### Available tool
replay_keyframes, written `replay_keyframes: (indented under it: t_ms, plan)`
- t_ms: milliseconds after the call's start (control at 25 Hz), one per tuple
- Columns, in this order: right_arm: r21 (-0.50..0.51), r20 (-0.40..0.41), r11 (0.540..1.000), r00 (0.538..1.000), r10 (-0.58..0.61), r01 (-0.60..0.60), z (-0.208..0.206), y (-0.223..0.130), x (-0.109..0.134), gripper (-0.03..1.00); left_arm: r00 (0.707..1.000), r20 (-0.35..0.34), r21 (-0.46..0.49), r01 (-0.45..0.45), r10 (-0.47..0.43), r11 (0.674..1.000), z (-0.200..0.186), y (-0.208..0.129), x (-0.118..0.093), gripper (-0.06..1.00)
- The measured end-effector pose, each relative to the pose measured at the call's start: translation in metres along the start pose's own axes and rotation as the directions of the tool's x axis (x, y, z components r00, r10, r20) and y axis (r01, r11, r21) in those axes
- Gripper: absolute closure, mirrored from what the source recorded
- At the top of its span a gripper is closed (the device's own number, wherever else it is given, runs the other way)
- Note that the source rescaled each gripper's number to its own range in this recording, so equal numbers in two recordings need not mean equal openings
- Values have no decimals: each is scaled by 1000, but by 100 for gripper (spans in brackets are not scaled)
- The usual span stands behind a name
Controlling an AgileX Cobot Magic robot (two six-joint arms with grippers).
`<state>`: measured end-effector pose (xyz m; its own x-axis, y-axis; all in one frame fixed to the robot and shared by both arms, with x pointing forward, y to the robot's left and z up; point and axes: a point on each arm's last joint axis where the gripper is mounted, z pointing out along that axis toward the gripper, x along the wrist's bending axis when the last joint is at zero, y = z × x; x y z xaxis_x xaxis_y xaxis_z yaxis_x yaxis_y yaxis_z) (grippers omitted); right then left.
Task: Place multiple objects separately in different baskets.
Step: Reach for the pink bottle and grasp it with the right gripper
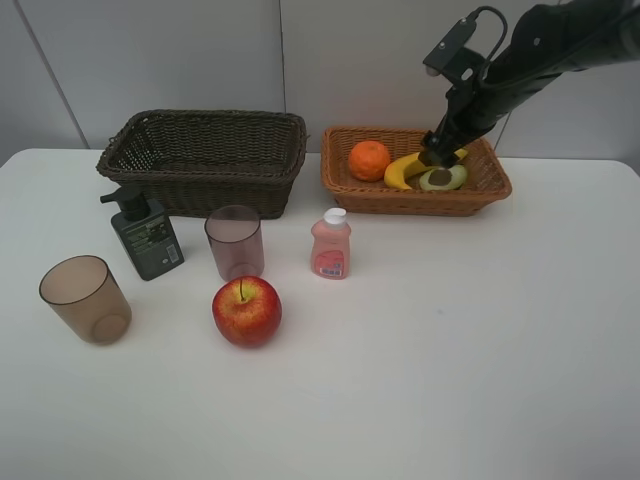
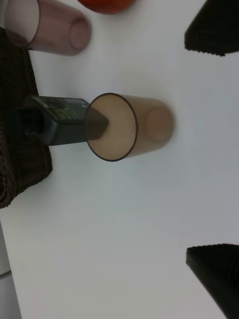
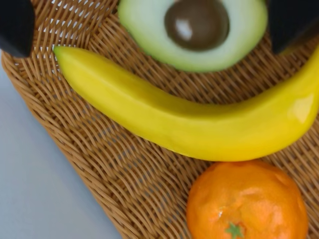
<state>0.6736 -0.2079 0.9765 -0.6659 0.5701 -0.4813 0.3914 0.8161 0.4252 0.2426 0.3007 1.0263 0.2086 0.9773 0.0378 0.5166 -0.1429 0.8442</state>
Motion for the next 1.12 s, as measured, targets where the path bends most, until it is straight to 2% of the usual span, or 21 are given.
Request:
replay_keyframes:
  t_ms: [560, 840, 1120]
  plan:
    - [2, -1, 1000, 1000, 0, 0, -2, 0, -1, -3, 1000, 0, 0, 0, 0, 1000, 0, 0, 0, -6]
    - [-19, 20, 1000, 1000, 11, -10, -28, 7, -9, -3, 1000, 0, 0, 0, 0, 1000, 0, 0, 0, -6]
    - [4, -17, 1000, 1000, 0, 0, -53, 14, -4, -3, 1000, 0, 0, 0, 0, 1000, 0, 0, 0, -6]
